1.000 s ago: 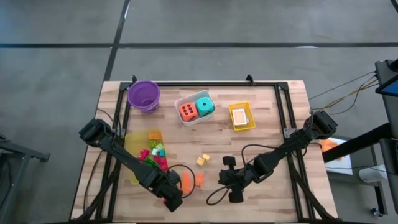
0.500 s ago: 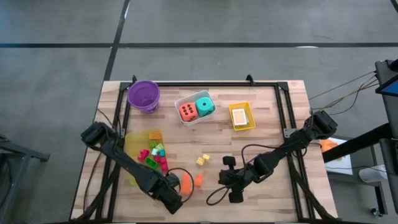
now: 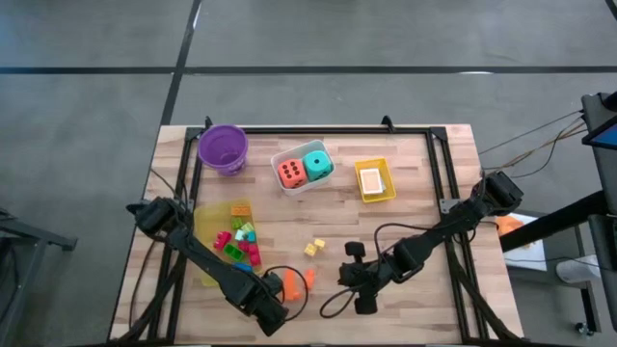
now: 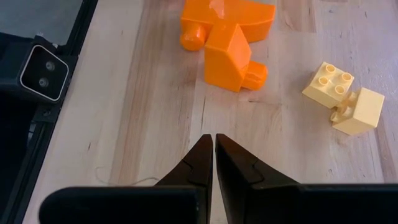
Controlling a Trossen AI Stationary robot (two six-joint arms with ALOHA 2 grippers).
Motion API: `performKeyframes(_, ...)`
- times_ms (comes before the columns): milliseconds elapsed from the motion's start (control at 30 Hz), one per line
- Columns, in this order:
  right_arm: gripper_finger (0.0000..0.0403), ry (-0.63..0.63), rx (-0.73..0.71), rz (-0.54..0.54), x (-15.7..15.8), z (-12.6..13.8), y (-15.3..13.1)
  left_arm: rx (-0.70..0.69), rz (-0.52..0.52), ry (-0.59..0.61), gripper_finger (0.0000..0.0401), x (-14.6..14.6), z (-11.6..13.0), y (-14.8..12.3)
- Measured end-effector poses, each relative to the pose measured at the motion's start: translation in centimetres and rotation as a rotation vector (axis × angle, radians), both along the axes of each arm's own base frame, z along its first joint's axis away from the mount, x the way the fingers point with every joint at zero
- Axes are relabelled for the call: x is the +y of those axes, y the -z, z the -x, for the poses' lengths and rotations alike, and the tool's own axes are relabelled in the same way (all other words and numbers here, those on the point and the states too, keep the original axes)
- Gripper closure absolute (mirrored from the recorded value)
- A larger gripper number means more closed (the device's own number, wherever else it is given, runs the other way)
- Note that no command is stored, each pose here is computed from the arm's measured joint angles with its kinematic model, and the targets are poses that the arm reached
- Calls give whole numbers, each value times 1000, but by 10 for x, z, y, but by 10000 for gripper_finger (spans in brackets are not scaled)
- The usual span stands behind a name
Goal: Pick & Place Toys
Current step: Put the red game piece into the light yellow bin
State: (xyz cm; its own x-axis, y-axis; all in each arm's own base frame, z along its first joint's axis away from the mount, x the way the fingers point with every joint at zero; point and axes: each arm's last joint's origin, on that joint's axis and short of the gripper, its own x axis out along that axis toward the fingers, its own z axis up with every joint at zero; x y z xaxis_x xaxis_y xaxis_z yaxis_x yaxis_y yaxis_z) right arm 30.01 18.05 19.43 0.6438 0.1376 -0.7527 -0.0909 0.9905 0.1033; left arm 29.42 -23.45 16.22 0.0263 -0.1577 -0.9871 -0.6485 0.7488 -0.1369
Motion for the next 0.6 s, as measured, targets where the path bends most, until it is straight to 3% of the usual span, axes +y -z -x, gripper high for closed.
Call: performKeyframes(600,384,-5,-1,3,0,0,0,-30,-55,33,124,6,3,22)
